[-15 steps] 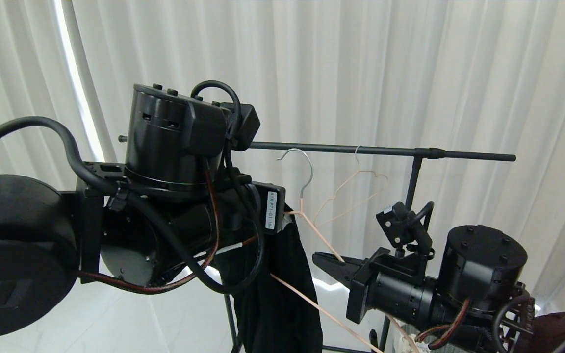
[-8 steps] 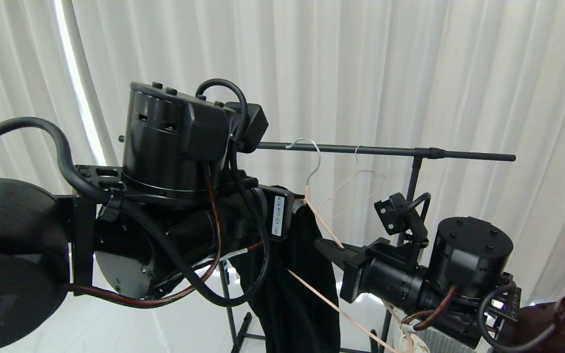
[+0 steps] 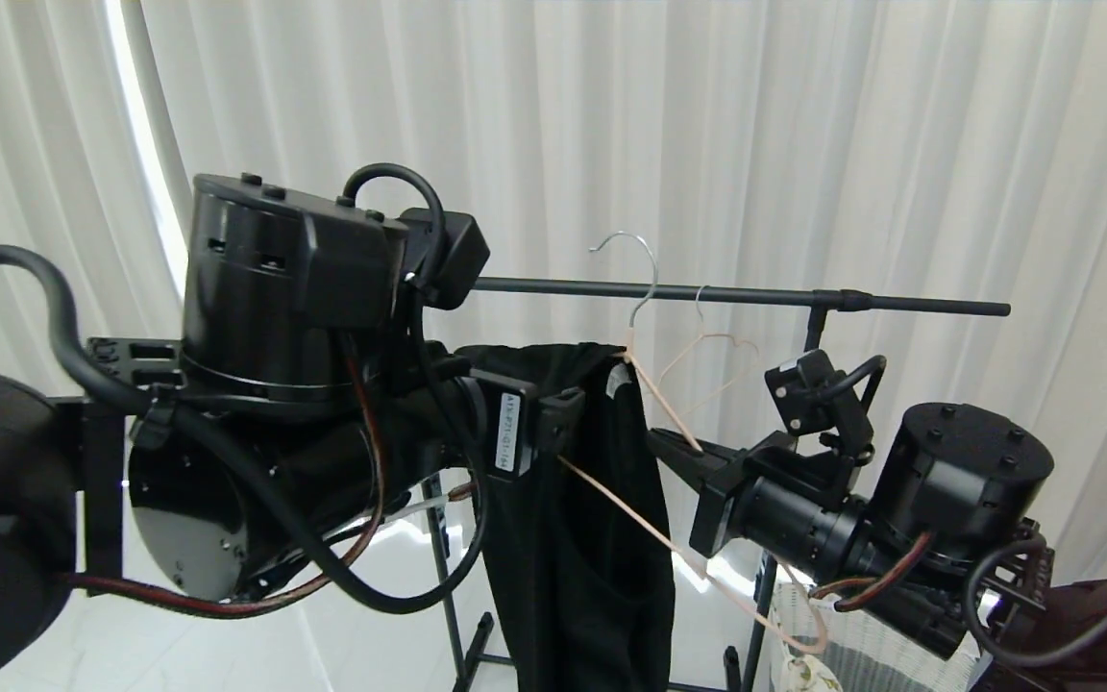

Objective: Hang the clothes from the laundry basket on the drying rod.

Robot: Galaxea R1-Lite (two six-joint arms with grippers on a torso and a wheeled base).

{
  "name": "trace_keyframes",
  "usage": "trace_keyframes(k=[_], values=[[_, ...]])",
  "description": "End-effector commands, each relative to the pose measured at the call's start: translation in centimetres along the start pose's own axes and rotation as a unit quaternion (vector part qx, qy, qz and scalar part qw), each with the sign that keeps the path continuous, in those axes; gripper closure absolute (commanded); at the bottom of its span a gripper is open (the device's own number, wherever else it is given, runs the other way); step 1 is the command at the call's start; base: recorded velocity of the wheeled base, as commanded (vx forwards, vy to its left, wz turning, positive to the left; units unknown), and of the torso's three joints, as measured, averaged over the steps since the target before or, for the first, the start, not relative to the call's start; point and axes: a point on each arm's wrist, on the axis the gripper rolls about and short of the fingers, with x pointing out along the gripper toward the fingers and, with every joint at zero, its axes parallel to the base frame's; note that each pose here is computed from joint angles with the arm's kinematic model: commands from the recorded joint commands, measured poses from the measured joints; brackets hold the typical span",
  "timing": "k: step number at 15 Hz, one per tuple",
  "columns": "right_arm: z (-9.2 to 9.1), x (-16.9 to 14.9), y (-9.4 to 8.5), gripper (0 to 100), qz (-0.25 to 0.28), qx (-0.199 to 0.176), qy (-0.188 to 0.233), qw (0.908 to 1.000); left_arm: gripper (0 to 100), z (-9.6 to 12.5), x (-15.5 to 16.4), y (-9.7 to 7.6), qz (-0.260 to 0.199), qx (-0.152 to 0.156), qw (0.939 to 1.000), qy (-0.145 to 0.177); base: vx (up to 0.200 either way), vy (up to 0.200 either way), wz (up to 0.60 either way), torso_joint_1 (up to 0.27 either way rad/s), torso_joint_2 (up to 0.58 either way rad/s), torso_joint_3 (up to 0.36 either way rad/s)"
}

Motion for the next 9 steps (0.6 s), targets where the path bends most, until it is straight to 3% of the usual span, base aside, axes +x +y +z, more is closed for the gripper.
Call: trace_keyframes(k=[1,4,6,9], values=[[0.5,-0.2,-0.9,100,-0.016,-0.01,-0.009,0.9998,0,-0.5,-1.9,0.7,-0.003,-0.001,1.0,-0.007,0.0,0.0,0.0,0.0,0.0,0.0],[0.6,-0.3,-1.4,100,-0.023,-0.019,-0.011,0.9995,0,-0.9,-3.6,0.3,-0.028,0.005,0.9995,-0.015,0.0,0.0,0.0,0.0,0.0,0.0],[0.9,-0.6,-1.3,100,-0.017,-0.03,-0.014,0.9993,0,-2.1,-3.9,0.6,-0.031,0.042,0.9986,-0.003,0.0,0.0,0.0,0.0,0.0,0.0],[0.0,-3.7,-1.6,100,0.049,-0.067,0.006,0.9965,0,-6.8,-7.1,2.4,-0.121,0.106,0.9869,-0.001,0.0,0.0,0.0,0.0,0.0,0.0]])
